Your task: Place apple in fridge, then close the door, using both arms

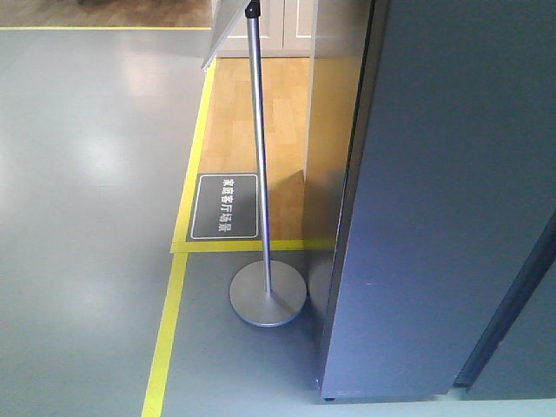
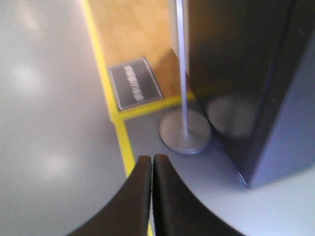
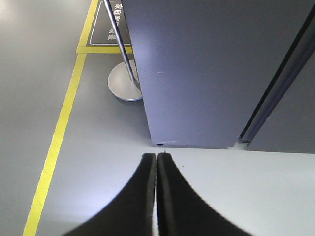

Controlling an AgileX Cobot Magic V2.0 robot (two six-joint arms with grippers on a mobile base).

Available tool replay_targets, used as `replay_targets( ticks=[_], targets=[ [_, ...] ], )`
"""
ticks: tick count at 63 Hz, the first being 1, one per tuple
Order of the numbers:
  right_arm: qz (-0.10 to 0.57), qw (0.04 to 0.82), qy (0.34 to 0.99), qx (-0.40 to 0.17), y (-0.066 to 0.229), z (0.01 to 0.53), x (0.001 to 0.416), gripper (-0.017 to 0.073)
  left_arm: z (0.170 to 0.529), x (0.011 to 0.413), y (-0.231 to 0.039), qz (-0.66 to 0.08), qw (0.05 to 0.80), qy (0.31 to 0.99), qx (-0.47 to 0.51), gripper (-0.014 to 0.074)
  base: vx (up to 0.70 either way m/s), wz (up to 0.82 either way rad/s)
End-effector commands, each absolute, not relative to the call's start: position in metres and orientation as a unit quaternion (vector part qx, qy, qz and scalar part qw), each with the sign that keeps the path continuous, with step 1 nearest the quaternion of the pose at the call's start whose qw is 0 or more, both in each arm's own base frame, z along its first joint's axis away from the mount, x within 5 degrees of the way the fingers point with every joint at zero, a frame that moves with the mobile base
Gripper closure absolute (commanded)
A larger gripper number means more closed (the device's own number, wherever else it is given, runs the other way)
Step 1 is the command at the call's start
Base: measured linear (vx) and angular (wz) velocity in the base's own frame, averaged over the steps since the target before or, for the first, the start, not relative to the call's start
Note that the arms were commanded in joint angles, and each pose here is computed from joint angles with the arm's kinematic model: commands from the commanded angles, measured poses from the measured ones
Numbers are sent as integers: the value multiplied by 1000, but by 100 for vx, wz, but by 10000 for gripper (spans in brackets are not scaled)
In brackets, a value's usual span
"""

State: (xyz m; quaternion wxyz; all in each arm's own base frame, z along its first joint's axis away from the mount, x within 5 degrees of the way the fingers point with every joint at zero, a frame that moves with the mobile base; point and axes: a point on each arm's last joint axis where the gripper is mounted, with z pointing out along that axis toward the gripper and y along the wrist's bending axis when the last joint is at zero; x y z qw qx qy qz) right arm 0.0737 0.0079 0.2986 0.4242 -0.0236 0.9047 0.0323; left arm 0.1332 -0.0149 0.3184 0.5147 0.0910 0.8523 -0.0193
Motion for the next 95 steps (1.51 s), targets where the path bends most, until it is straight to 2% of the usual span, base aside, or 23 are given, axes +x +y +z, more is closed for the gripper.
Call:
replay_targets(
  ticks=[1,20,41,95],
  targets=[
    [34,459,888,-27,8,310,77,563,320,117,-7,-2,587,808,58,600,0,0],
    [34,459,887,-27,8,310,77,563,252,73,-1,20,666,745,31,600,0,0],
    [34,459,887,-27,8,310,77,563,200,56,2,36,737,675,6,600,0,0],
    [34,457,888,-27,8,310,77,563,196,56,3,13,728,686,-22,600,0,0]
  ],
)
